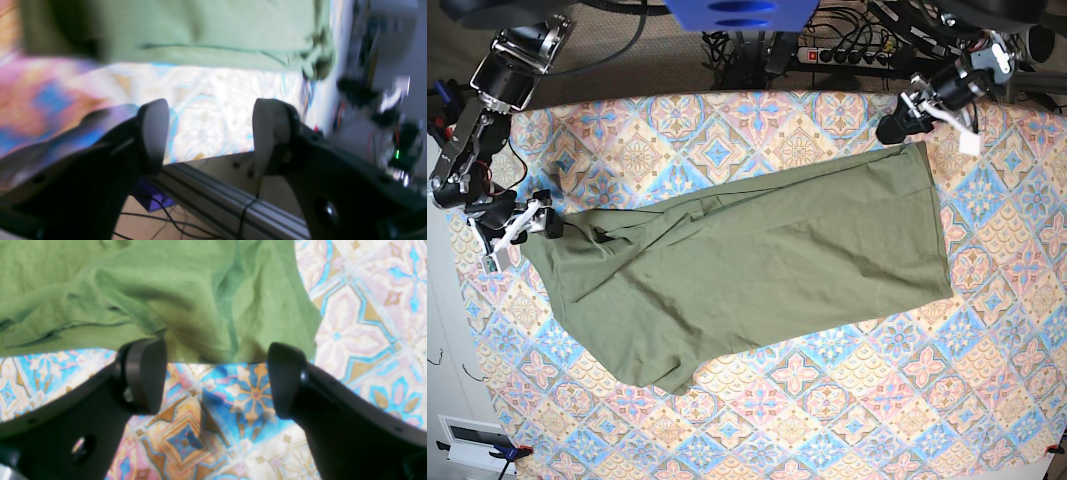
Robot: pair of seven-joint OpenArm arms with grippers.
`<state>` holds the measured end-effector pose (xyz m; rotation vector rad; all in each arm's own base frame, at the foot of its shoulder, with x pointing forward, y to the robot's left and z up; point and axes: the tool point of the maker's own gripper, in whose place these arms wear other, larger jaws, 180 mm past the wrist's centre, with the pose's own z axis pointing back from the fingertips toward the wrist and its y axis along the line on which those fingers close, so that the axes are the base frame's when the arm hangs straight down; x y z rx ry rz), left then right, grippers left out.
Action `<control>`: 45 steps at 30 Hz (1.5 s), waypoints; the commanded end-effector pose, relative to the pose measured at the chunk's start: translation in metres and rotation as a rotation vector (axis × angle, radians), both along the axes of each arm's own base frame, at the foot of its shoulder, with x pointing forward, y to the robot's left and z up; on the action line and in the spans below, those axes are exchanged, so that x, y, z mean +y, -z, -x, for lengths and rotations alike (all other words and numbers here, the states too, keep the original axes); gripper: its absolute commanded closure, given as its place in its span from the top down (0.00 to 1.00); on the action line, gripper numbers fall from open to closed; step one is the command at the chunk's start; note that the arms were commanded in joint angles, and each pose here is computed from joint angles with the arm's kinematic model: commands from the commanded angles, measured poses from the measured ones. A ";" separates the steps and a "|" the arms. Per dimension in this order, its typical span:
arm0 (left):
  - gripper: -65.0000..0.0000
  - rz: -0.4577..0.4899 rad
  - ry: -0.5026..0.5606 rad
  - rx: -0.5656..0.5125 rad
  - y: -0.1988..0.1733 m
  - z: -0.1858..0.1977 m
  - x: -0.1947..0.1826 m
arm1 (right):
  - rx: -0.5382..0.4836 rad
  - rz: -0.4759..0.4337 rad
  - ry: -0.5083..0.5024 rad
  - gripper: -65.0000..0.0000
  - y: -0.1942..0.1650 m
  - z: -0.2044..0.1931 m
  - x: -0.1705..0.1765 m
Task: Layout the t-shirt on the table in an organized manner, then fold the t-shirt properly
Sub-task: 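Regrasp the folded corner with the left gripper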
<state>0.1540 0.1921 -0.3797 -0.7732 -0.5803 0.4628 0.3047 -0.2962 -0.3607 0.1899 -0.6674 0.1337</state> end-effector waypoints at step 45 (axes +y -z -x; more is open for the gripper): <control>0.00 0.026 -0.278 0.039 0.041 -0.056 0.052 | 0.004 0.015 0.055 0.70 -0.004 0.016 -0.024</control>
